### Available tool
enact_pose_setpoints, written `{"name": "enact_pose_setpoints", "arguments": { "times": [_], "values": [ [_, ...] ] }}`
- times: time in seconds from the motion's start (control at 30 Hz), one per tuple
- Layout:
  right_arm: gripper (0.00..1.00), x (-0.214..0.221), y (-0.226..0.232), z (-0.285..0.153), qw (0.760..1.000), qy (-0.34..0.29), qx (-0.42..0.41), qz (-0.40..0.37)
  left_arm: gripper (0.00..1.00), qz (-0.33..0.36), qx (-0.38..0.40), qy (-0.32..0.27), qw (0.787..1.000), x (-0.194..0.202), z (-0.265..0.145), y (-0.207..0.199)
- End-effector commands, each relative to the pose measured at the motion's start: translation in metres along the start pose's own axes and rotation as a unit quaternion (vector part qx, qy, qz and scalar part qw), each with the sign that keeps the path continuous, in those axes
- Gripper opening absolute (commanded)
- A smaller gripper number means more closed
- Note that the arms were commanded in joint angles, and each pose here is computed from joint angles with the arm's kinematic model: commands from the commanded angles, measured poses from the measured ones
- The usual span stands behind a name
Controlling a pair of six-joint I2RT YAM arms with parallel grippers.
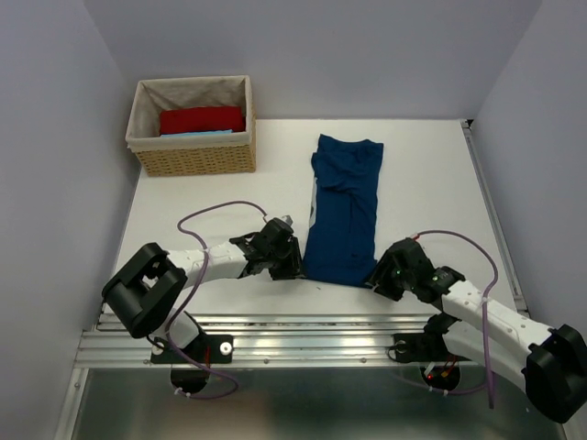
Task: Roll the t-shirts
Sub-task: Roll the T-shirt to the center of the board.
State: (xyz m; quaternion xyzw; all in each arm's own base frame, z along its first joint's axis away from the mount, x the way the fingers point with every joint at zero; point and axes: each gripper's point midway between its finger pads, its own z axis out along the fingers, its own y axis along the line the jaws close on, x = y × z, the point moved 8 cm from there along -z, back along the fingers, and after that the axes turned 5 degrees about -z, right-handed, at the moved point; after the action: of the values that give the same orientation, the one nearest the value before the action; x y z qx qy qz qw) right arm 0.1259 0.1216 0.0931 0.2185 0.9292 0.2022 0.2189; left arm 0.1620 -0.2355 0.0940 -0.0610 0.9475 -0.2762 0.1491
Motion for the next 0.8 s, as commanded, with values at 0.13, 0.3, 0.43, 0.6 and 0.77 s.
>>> {"name": "enact_pose_setpoints", "arguments": {
  "times": [0.13,0.3,0.43,0.6,0.77],
  "values": [
    [0.42,0.002,0.002,0.010,1.000,0.002,-0.011,0.008,0.43,-0.018,0.009,-0.001,1.000,-0.002,0.007,0.001],
    [0.29,0.001,0.001,0.011,1.000,-0.002,-0.005,0.009,0.37,-0.018,0.016,0.005,1.000,-0.002,0.010,-0.001],
    [0.18,0.000,0.001,0.011,1.000,-0.005,-0.003,0.008,0.14,-0.019,0.015,0.011,1.000,-0.002,0.014,-0.001],
    [0.01,-0.004,0.005,0.008,1.000,-0.014,-0.006,0.002,0.00,-0.029,0.019,0.004,0.999,-0.006,0.008,-0.005],
    [0.01,-0.015,0.014,0.000,0.999,-0.032,0.003,-0.016,0.00,-0.044,0.020,-0.004,0.999,-0.015,-0.004,-0.010]
  ]
}}
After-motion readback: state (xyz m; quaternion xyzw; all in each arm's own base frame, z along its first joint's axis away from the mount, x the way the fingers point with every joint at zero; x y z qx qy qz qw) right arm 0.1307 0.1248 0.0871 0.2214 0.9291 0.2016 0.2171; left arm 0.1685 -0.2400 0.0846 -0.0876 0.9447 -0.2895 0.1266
